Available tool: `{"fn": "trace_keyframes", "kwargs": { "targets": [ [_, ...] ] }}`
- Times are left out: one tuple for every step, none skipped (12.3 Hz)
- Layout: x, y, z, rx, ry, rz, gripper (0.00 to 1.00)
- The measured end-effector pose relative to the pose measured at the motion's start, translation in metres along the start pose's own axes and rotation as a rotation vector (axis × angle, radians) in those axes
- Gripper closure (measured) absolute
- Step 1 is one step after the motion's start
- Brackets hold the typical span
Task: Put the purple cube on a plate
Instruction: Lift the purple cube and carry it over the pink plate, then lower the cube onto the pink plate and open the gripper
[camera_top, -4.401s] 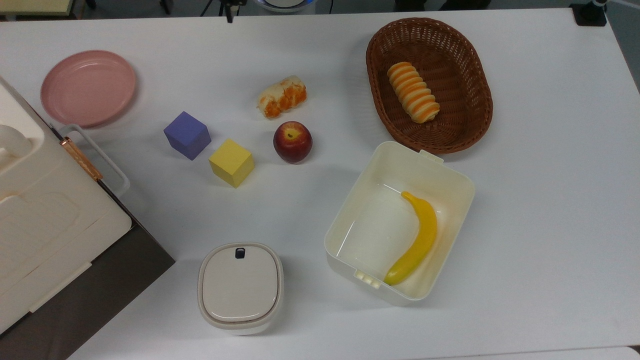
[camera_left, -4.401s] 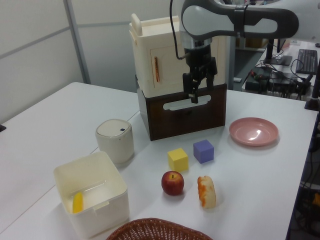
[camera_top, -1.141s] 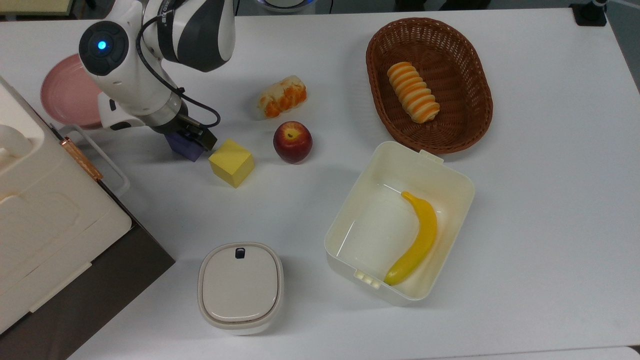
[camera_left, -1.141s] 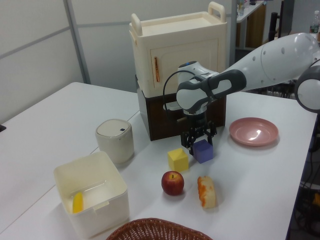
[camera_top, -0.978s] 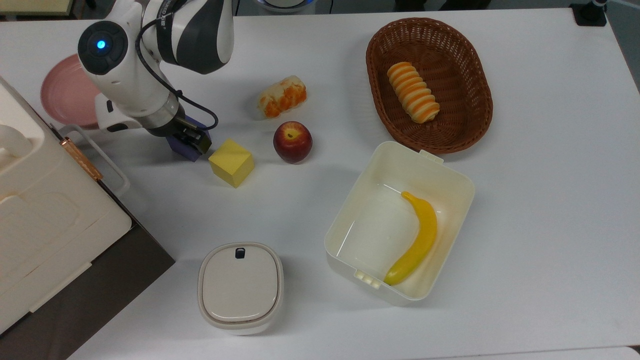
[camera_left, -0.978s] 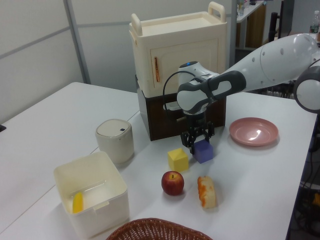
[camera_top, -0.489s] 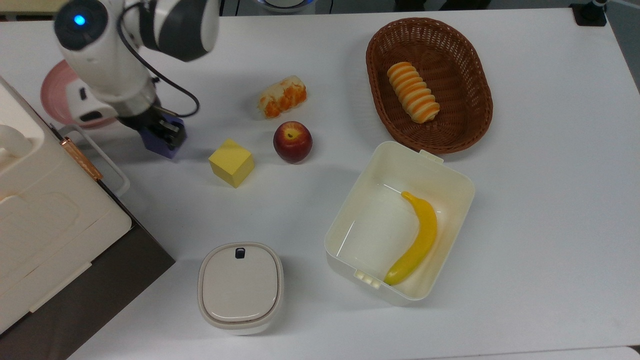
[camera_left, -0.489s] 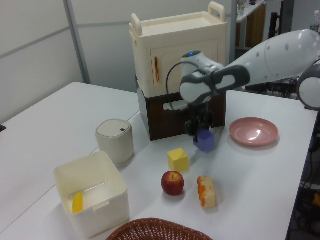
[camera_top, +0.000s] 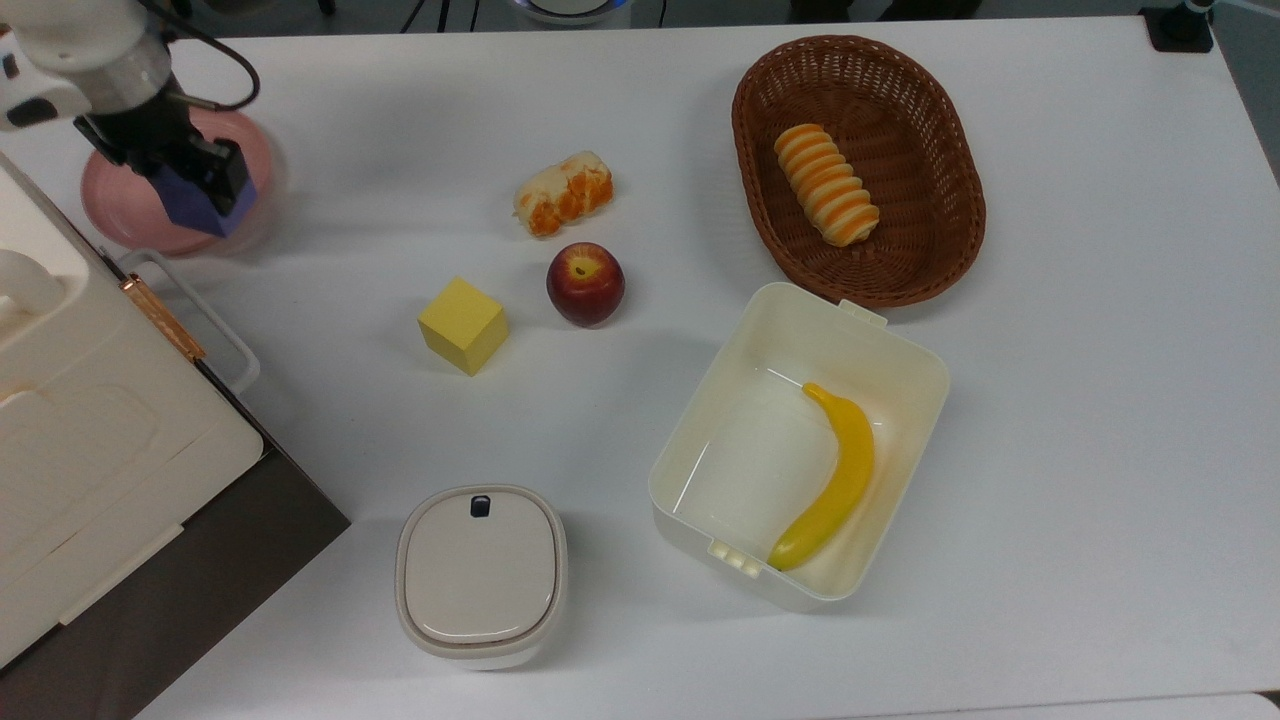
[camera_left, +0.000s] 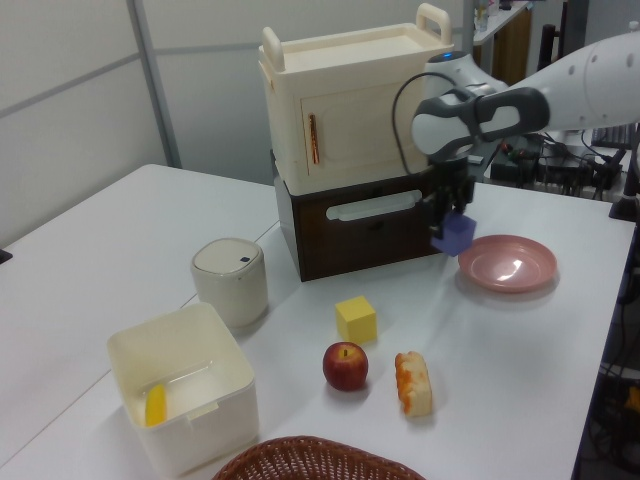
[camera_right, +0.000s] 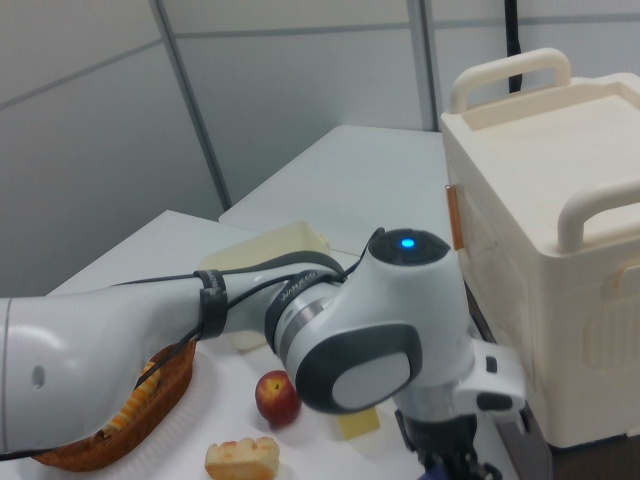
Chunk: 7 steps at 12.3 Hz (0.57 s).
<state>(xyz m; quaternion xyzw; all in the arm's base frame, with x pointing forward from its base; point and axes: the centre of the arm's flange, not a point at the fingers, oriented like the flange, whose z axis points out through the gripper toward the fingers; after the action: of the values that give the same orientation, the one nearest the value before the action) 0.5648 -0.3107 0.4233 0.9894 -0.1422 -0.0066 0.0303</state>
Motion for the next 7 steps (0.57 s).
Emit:
{"fn": "trace_keyframes", "kwargs": {
  "targets": [
    [-0.011,0.011,0.002,0.004,-0.011,-0.014,0.39],
    [-0.023,0.020,0.006,0.009,-0.026,-0.027,0.39],
    [-0.035,0.029,0.012,0.016,-0.045,-0.039,0.39],
    [-0.045,0.042,0.019,0.022,-0.061,-0.039,0.39],
    [-0.053,0.056,0.025,0.024,-0.073,-0.031,0.39],
    [-0.060,0.071,0.031,0.018,-0.088,-0.023,0.39],
    [-0.062,0.083,0.035,0.006,-0.084,-0.015,0.39]
  ]
}}
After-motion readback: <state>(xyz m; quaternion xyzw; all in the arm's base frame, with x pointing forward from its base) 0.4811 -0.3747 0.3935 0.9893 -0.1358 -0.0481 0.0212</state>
